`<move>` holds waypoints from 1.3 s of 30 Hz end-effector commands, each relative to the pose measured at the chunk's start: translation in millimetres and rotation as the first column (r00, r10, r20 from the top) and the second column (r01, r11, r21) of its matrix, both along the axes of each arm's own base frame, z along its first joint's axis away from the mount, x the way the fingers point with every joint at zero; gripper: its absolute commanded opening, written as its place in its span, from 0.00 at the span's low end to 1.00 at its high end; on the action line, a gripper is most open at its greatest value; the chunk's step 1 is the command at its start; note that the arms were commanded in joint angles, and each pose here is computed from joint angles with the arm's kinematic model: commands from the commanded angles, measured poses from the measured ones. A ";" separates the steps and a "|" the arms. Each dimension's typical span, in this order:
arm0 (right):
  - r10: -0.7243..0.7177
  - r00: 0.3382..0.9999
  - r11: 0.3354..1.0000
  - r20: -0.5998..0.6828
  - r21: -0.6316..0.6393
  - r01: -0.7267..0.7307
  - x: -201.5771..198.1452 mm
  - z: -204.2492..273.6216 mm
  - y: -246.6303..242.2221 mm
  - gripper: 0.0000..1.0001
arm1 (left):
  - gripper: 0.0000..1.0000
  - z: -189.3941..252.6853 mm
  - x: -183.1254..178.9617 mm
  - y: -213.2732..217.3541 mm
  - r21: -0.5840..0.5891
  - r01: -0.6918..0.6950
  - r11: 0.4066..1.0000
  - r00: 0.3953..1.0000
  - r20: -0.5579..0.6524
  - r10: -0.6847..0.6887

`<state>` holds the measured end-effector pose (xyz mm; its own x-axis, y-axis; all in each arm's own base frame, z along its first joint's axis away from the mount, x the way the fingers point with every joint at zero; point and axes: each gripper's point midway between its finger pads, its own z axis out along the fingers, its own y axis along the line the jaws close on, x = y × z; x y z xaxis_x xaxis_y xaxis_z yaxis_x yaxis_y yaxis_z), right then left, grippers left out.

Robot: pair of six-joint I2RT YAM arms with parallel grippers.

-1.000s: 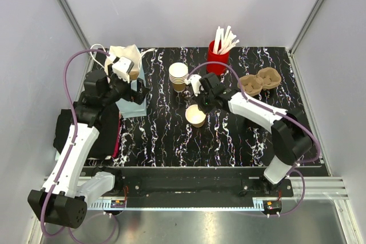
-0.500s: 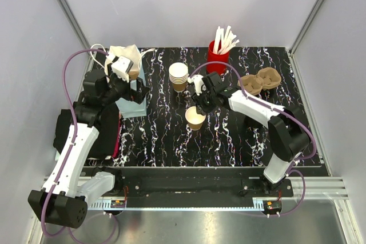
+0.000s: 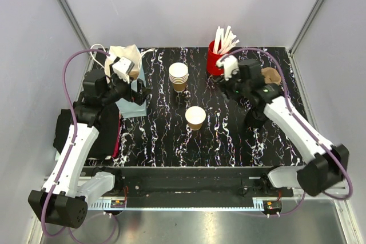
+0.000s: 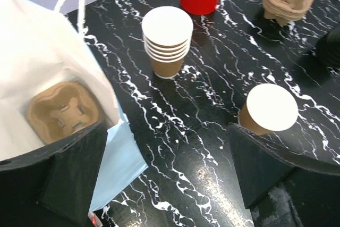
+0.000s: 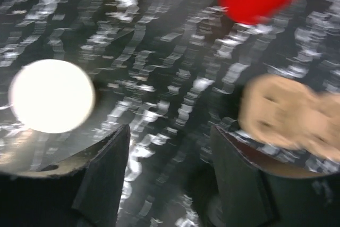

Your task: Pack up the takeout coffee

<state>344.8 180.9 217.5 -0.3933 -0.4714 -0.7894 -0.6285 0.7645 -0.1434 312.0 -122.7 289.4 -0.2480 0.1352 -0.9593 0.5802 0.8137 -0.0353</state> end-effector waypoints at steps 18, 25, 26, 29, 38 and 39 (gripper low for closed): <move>-0.142 0.977 0.951 -0.162 -0.296 0.089 -52.1 -93.1 -135.5 0.52 | 0.99 12.4 -13.8 -14.7 -0.031 0.113 0.993 0.993 0.049 -0.111; -0.152 0.968 0.950 -0.202 -0.300 0.087 -53.0 -115.0 -142.1 0.47 | 0.99 11.3 -13.9 -15.4 -0.032 0.117 0.993 0.992 0.045 -0.116; -0.154 0.966 0.950 -0.207 -0.299 0.087 -52.8 -117.6 -142.7 0.46 | 0.99 10.9 -14.1 -16.1 -0.033 0.120 0.992 0.992 0.042 -0.118; -0.155 0.965 0.951 -0.213 -0.298 0.087 -52.0 -121.6 -143.8 0.44 | 0.99 9.9 -13.3 -15.7 -0.031 0.117 0.993 0.992 0.042 -0.116; -0.160 0.965 0.956 -0.207 -0.275 0.100 -48.9 -117.5 -145.8 0.28 | 0.99 8.8 -12.9 -15.4 -0.033 0.115 0.993 0.993 0.038 -0.114; -0.160 0.965 0.957 -0.206 -0.271 0.101 -48.5 -116.9 -145.9 0.26 | 0.99 8.7 -12.5 -15.1 -0.031 0.114 0.993 0.993 0.037 -0.113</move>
<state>286.8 32.6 89.5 -0.6478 -0.5865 -0.4862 -0.5673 0.7973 -0.2060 300.5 -136.0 291.7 -0.2375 0.1296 -0.9627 0.6521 0.7558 -0.0591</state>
